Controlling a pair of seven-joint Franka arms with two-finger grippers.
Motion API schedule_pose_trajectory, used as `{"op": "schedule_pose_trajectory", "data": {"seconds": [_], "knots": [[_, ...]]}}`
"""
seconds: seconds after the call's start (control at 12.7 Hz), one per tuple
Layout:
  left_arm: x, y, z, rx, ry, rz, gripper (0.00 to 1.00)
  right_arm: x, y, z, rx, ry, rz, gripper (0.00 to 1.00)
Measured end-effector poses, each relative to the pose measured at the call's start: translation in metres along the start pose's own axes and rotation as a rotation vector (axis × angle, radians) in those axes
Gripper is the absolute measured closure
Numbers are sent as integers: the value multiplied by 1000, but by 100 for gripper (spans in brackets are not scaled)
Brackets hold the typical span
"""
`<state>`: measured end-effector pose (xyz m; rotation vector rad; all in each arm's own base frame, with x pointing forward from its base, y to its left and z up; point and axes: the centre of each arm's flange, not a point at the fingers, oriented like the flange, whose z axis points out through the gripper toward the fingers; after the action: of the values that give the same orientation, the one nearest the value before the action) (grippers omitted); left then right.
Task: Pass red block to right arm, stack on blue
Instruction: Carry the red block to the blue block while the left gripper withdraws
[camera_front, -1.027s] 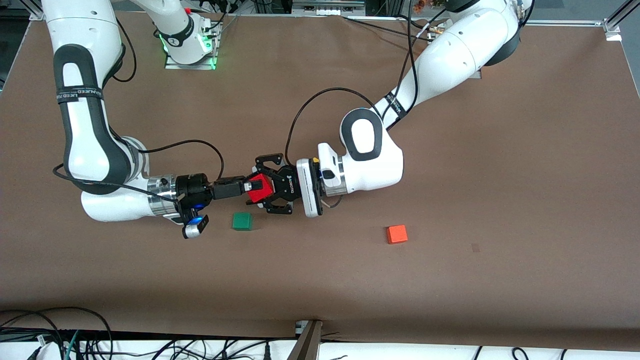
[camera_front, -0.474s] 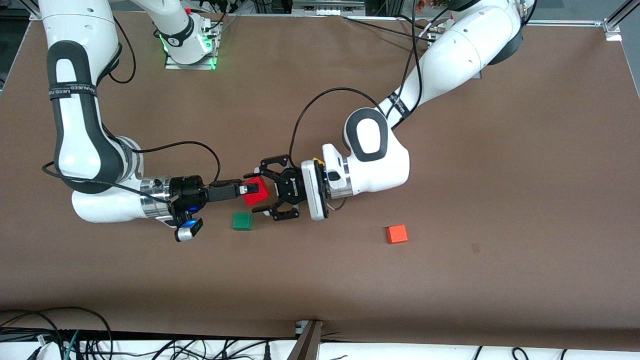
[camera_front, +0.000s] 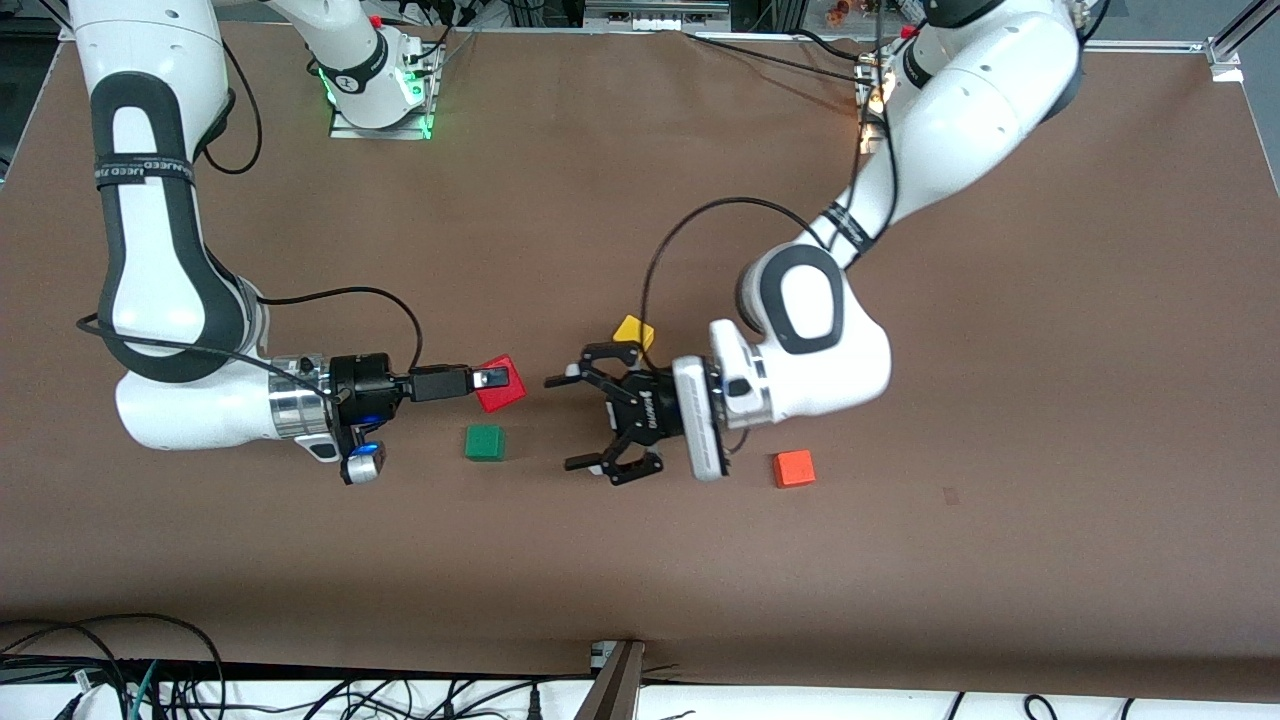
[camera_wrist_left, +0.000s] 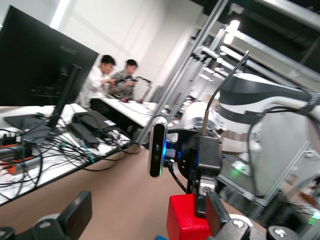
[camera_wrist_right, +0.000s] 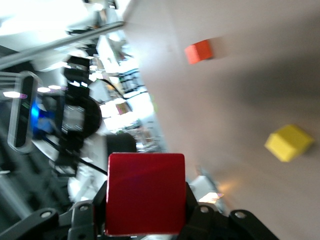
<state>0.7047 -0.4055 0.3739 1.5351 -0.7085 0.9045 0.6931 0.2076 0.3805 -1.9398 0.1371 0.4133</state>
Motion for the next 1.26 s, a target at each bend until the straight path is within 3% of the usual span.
{"op": "schedule_pose_trajectory", "data": {"seconds": [0.24, 0.55, 0.87, 1.03, 1.26], "knots": [[19, -41, -85, -136, 13, -5, 0, -2, -3, -15, -219, 18, -79, 42], [36, -79, -194, -147, -44, 13, 0, -3, 16, -47, -640, 4, -239, 42], [47, -70, -283, -190, -321, -160, 0, -9, 24, -79, -968, -8, -276, 42], [78, -41, -321, -107, -478, -231, 0, -11, 32, -89, -1070, 5, -279, 42], [115, 3, -361, 32, -650, -320, 0, -22, 58, -99, -1175, 98, -327, 42]]}}
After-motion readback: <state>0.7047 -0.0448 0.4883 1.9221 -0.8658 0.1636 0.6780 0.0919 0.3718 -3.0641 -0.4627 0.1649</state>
